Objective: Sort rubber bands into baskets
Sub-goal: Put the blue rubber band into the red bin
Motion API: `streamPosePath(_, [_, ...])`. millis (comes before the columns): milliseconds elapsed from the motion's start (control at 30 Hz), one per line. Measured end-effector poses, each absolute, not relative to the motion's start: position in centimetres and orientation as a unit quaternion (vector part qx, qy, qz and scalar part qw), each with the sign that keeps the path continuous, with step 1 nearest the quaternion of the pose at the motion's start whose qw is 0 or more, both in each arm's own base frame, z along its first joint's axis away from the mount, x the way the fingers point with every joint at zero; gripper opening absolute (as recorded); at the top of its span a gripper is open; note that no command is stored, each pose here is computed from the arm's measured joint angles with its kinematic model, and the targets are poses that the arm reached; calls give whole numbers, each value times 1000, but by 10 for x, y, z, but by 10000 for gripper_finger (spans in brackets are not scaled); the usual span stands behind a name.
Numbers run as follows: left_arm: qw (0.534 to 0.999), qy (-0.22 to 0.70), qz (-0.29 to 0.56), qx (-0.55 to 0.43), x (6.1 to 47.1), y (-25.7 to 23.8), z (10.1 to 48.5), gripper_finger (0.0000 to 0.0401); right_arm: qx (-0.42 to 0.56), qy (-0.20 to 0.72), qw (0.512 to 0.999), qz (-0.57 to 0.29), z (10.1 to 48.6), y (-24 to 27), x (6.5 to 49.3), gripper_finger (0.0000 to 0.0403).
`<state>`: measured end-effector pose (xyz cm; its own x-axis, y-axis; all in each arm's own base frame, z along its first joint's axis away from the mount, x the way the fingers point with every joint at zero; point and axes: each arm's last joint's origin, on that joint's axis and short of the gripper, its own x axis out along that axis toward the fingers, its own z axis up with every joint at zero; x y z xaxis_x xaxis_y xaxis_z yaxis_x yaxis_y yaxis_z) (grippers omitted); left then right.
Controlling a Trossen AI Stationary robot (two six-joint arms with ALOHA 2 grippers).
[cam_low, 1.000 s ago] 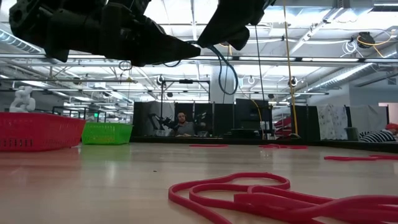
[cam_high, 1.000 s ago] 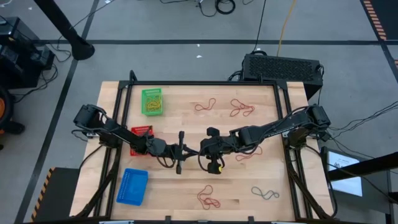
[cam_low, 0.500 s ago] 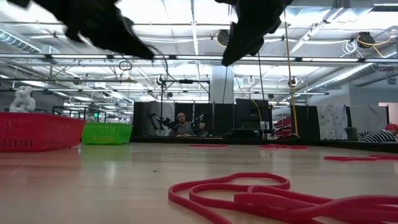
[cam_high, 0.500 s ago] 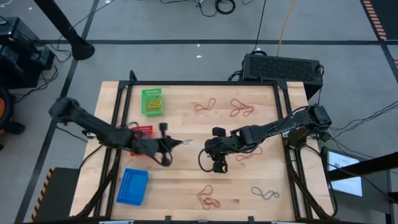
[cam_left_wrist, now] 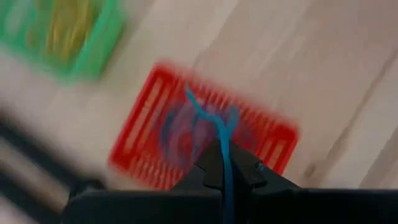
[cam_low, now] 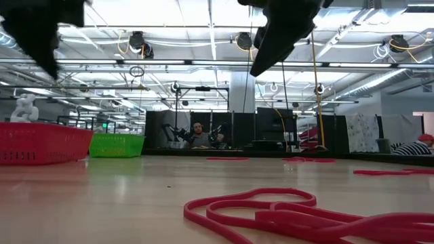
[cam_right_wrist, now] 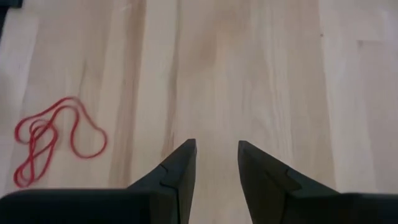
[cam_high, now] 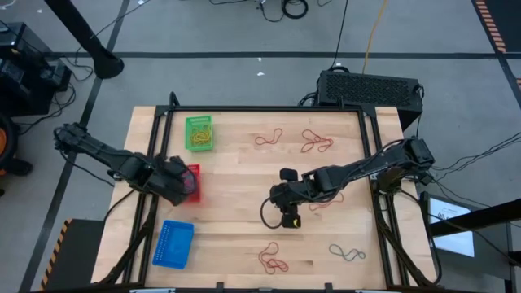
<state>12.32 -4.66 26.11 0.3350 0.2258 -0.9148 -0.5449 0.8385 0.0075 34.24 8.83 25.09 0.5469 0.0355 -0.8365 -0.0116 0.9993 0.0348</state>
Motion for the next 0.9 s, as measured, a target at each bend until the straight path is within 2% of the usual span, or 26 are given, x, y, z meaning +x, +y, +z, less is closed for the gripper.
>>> streamPosePath(167, [765,553,270,-190,118,-46,247,0,-10,475,879,34,251,97,340,112])
streamPosePath(267, [751,572,255,-208,123,-50,235,0,-15,475,879,40,251,102,339,112])
streamPosePath(500, [731,601,257,-196,131,-55,219,7,-25,475,878,57,251,115,334,112])
streamPosePath(900, [727,632,232,-132,134,-57,213,107,-41,480,873,76,250,126,329,112])
